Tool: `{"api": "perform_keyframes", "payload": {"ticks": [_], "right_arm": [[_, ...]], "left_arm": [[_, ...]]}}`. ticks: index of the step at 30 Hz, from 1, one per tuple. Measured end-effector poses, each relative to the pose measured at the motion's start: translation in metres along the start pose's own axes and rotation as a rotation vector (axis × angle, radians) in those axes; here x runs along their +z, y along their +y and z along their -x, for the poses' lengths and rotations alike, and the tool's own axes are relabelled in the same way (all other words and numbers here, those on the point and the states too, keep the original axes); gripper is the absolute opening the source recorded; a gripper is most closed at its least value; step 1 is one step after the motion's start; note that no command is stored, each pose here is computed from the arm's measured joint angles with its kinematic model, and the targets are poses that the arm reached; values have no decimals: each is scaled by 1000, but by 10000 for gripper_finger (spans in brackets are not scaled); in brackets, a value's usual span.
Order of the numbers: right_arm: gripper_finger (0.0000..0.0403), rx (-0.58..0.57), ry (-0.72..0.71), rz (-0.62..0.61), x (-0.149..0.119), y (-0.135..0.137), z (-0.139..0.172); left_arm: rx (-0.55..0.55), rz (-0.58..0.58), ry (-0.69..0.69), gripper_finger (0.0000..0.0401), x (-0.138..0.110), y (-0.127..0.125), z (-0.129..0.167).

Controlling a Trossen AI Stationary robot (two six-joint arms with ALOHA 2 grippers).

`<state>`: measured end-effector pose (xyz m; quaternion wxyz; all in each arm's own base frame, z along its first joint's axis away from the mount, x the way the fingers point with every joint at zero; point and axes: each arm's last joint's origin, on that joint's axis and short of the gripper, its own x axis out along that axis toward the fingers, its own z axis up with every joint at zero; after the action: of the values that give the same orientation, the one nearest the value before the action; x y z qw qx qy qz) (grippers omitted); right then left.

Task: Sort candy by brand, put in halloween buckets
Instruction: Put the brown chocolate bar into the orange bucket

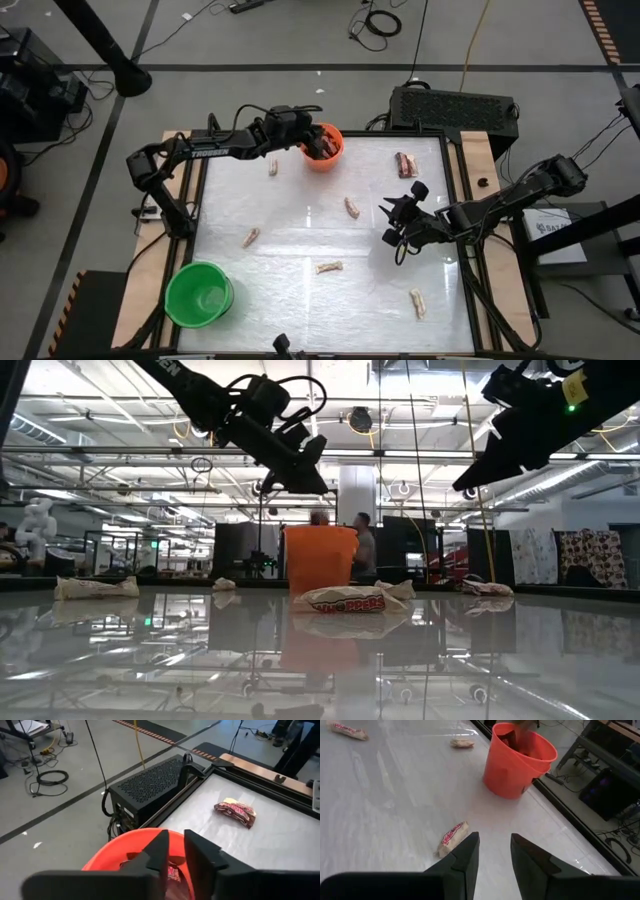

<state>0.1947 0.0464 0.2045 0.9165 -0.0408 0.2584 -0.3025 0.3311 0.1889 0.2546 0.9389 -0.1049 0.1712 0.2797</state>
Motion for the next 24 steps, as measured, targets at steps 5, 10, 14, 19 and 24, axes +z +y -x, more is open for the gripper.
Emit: {"api": "perform_keyframes", "payload": {"ticks": [5, 10, 14, 19, 24], "right_arm": [[105, -1, -4, 18, 0, 0, 0], [105, -3, -4, 41, 0, 0, 0], [105, -3, -5, 43, 0, 0, 0], [105, -3, -4, 69, 0, 0, 0], [105, 4, 16, 123, -3, -2, 4]], "left_arm": [[23, -3, -4, 121, 0, -2, 0], [13, -6, -12, 154, 0, -6, 0], [-17, -12, -63, 159, 4, -15, 1], [-111, -68, -150, 159, 10, -38, 4], [-218, -198, -166, 160, 12, -71, 1]]}}
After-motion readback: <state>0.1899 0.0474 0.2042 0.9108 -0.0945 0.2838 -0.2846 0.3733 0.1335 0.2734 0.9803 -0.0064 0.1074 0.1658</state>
